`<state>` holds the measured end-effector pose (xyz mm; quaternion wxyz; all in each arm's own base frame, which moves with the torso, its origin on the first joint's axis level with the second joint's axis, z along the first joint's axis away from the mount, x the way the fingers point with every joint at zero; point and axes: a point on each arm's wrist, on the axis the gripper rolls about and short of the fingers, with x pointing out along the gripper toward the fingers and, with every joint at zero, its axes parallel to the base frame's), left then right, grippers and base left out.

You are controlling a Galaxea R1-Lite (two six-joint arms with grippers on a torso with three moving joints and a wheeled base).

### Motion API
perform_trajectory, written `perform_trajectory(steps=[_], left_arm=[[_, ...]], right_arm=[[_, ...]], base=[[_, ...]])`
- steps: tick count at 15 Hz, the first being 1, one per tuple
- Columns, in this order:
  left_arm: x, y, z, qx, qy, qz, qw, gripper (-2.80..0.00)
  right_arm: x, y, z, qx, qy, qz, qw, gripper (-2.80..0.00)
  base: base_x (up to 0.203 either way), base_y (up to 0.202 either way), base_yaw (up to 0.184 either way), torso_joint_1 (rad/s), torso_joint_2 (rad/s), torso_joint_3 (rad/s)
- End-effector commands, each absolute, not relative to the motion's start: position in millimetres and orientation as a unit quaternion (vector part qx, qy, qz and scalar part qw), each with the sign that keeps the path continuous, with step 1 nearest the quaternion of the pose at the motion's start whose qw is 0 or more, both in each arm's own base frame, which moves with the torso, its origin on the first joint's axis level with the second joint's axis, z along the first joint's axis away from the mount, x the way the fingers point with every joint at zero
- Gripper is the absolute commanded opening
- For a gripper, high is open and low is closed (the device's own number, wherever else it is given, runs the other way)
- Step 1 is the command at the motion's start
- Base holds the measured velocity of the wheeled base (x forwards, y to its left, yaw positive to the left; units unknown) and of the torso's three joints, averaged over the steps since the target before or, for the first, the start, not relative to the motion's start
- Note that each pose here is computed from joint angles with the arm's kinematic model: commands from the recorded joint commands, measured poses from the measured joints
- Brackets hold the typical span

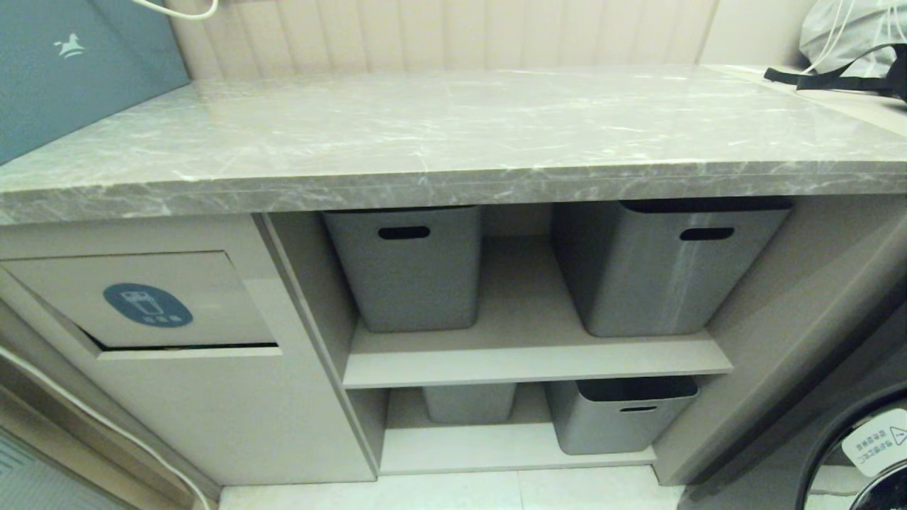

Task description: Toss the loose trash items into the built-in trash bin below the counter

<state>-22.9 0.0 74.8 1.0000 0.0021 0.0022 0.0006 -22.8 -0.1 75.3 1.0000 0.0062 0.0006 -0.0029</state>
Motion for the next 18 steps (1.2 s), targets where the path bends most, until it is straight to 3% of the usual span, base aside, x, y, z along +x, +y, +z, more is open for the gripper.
perform_trajectory(steps=[1, 18], left_arm=[[-22.8, 0.0, 74.9, 0.002, 0.003, 0.001, 1.000, -2.80], [-22.8, 0.0, 74.9, 0.002, 0.003, 0.001, 1.000, -2.80]], right_arm=[[-22.8, -0.1, 75.3, 0.006, 0.001, -0.003, 1.000, -2.80], [-22.8, -0.1, 75.3, 0.008, 0.001, -0.003, 1.000, -2.80]], base=[[0.000, 0.000, 0.000, 0.000, 0.00, 0.000], [0.000, 0.000, 0.000, 0.000, 0.00, 0.000]])
